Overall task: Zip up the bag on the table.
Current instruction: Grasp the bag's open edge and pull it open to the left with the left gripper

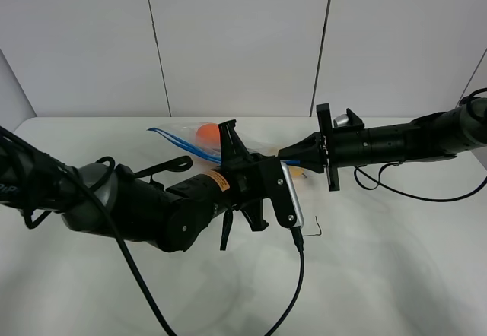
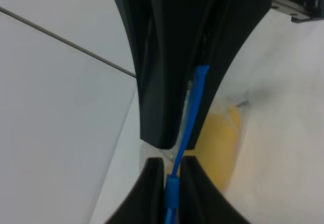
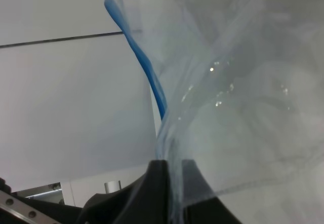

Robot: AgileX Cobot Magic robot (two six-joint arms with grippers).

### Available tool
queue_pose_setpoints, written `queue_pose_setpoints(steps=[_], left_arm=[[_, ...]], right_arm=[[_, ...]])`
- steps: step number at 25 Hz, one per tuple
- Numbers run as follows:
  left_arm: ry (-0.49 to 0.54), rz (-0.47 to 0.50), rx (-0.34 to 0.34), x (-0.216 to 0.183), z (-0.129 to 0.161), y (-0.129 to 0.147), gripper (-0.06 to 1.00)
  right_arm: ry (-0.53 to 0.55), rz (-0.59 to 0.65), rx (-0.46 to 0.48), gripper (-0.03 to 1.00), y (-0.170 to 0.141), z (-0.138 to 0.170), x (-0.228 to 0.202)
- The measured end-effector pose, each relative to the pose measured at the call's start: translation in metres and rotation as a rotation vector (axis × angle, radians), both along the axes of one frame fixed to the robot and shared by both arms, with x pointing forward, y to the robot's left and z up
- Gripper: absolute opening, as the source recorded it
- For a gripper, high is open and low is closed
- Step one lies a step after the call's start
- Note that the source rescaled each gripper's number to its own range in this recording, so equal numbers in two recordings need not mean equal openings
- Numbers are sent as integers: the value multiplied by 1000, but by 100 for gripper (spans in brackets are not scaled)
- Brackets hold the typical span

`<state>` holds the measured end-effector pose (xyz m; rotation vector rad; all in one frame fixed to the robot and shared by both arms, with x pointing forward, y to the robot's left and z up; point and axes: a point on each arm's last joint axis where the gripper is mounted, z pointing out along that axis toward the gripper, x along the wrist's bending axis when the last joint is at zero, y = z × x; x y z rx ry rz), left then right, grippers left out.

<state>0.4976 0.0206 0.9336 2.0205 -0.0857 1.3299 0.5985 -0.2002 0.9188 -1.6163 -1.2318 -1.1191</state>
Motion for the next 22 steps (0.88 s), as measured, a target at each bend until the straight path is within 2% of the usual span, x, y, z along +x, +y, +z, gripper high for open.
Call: queue_pose_setpoints(steps=[8,15,22], left_arm=[[-20,16,21,8,0,8,0],[-81,112,92,23,-12,51,0],[-124,218,105,34,-18,91,0]], right_arm=[[0,-6,5,0,0,0,1],[1,-18,7,0,1,1,1],[1,-13,10,0,3,1,1]])
